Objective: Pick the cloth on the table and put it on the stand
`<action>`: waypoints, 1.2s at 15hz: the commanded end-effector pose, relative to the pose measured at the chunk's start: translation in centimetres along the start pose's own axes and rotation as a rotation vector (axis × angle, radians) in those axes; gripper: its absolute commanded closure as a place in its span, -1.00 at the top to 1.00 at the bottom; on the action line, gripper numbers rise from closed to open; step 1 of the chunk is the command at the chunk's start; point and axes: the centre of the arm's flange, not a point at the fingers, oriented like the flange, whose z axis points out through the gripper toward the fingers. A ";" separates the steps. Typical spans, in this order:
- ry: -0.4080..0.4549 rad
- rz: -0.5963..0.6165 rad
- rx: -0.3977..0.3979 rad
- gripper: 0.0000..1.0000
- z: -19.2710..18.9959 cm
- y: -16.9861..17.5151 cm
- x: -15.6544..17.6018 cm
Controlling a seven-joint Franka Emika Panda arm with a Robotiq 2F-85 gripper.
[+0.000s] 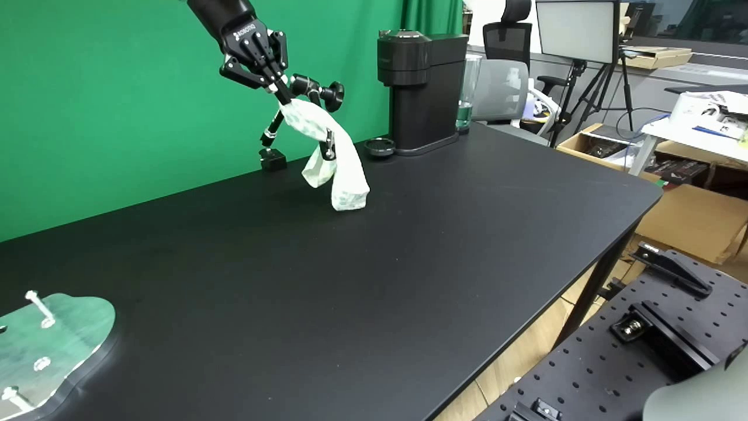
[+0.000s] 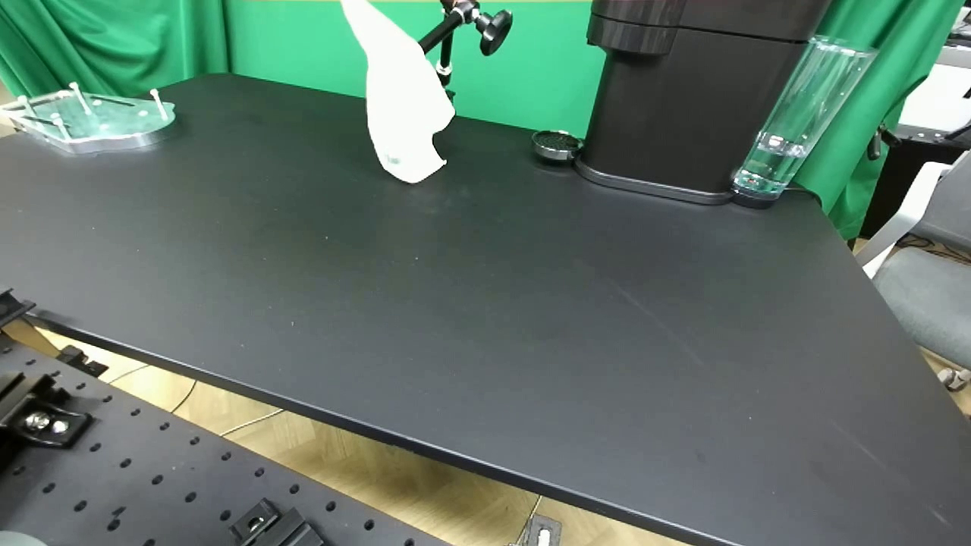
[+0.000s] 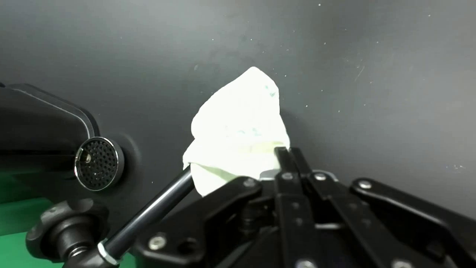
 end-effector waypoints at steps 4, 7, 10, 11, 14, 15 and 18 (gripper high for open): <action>-0.043 -0.004 0.027 -0.99 1.5 0.8 1.7; -0.039 0.001 0.027 -0.99 1.8 1.4 2.4; -0.018 0.011 0.013 -0.99 1.7 1.8 3.7; -0.009 0.013 0.009 -0.99 1.5 2.0 4.3; 0.007 -0.001 0.003 -0.99 1.3 1.9 6.4; 0.012 -0.010 0.003 -0.99 1.4 1.8 7.0; 0.026 -0.047 0.005 -0.99 1.6 0.8 9.0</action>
